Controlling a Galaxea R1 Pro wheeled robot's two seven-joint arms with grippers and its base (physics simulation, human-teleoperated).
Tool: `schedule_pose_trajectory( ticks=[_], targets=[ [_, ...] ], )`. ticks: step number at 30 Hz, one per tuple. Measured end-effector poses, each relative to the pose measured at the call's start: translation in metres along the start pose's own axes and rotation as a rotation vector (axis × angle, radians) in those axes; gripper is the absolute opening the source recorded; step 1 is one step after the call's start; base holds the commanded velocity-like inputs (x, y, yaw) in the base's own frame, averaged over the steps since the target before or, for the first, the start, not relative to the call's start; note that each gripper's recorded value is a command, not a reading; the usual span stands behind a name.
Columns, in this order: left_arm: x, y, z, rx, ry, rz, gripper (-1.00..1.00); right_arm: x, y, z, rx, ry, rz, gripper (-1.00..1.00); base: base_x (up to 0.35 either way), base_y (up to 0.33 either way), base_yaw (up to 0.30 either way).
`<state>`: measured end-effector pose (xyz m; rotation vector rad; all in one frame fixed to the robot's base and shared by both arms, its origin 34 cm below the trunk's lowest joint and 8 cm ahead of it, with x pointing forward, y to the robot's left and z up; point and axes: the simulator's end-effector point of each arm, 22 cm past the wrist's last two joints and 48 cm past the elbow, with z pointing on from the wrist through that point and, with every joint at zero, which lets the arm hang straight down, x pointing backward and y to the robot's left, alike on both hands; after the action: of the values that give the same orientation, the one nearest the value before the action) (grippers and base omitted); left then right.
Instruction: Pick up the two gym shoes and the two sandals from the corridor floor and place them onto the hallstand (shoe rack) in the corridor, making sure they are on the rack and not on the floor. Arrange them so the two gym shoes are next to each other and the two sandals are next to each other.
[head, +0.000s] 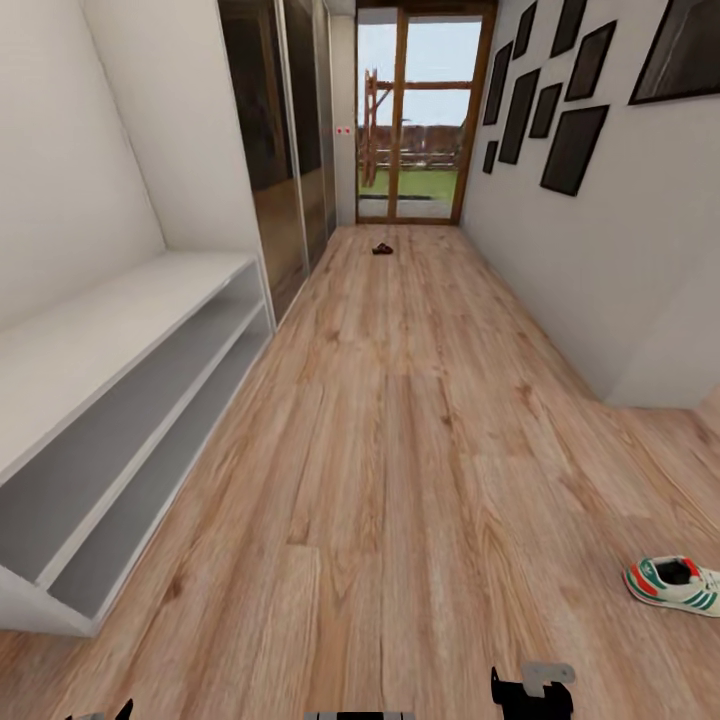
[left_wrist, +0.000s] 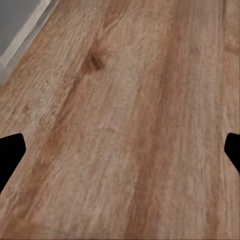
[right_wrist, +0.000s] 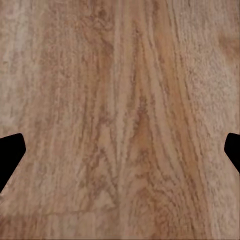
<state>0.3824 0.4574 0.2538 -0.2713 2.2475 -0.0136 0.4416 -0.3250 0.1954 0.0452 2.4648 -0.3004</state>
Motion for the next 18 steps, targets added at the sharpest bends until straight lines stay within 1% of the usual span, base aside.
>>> schedule_pose_trajectory(
  ticks=[3, 7, 12, 18],
  targets=[
    [0.0002, -0.0001, -0.0001, 0.000, 0.000, 0.000, 1.00, 0.0000, 0.0000, 0.0000, 0.000, 0.000, 0.000, 1.00, 0.337, 0.000, -0.060],
    [0.0000, -0.0004, 0.0000, 0.001, 0.000, 0.000, 1.00, -0.0001, 0.0000, 0.0000, 0.000, 0.000, 0.000, 1.00, 0.318, 0.090, -0.191],
    [-0.0006, -0.0009, 0.0002, 0.002, -0.001, 0.001, 1.00, -0.0008, 0.0000, -0.0001, 0.000, -0.001, 0.000, 1.00, 0.275, 0.174, -0.242],
    [-0.0011, -0.0015, 0.0003, 0.003, -0.003, 0.000, 1.00, -0.0019, -0.0001, -0.0002, 0.000, -0.004, 0.001, 1.00, 0.192, 0.207, -0.254]
  ],
)
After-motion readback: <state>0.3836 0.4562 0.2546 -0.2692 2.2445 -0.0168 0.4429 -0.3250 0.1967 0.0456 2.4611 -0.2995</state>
